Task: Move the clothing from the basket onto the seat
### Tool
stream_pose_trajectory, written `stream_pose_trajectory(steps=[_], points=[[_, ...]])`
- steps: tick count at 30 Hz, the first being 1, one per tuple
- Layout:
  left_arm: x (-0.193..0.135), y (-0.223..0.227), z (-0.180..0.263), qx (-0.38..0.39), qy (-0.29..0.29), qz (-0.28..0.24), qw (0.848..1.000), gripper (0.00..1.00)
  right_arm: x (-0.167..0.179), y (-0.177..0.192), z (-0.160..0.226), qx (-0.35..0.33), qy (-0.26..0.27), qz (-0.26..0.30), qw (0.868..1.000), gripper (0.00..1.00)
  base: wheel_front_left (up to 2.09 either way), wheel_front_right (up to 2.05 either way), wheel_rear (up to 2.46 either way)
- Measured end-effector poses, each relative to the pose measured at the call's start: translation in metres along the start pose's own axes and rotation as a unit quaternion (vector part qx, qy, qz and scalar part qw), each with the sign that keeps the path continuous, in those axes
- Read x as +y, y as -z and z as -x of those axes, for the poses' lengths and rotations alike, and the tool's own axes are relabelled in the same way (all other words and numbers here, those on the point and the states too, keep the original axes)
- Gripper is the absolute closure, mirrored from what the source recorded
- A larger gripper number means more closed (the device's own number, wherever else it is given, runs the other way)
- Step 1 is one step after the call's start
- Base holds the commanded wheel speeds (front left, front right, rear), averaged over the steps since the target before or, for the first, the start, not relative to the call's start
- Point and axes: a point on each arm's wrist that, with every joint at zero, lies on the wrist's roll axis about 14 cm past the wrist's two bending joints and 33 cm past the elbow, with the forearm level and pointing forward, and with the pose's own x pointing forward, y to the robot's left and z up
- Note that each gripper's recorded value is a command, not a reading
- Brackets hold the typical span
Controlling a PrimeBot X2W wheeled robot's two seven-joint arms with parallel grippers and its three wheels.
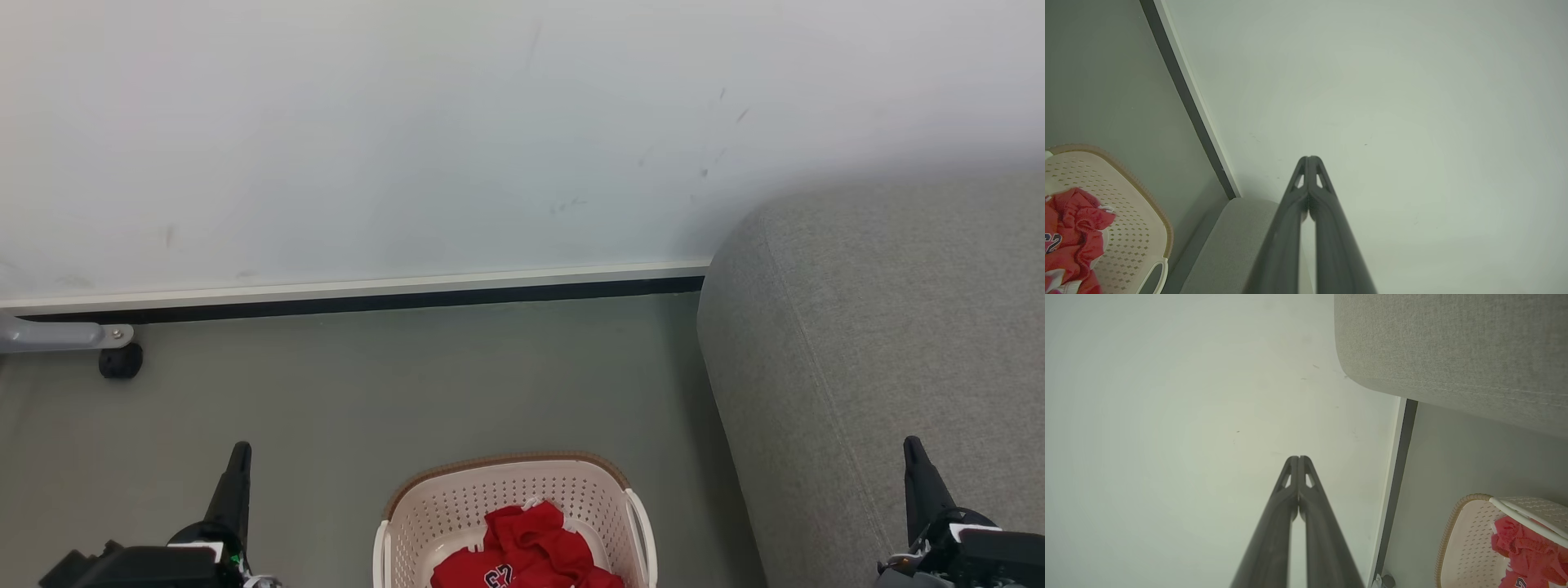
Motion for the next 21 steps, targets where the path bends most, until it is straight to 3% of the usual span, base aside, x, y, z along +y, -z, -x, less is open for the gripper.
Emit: stream_pose_trajectory(steps=[16,17,20,21], points=[[0.000,0.000,0.000,0.000,0.000,0.000,1.000,1.00,0.000,0.000,0.000,0.000,0.000,0.000,1.000,1.00,0.00,0.00,0.00],[0.001,0.000,0.000,0.000,-0.002,0.000,1.000,0.00,-0.001,0.000,0.000,0.000,0.002,0.000,1.000,0.00,0.00,0.00,0.00],[0.019,0.002,0.007,0.000,-0.028,0.005,1.000,0.00,-0.019,0.003,0.007,0.001,0.027,-0.005,1.000,0.00,0.00,0.00,0.00],[0.026,0.003,0.011,0.000,-0.039,0.008,0.999,1.00,-0.026,0.003,0.010,0.001,0.038,-0.008,0.999,1.00,0.00,0.00,0.00]])
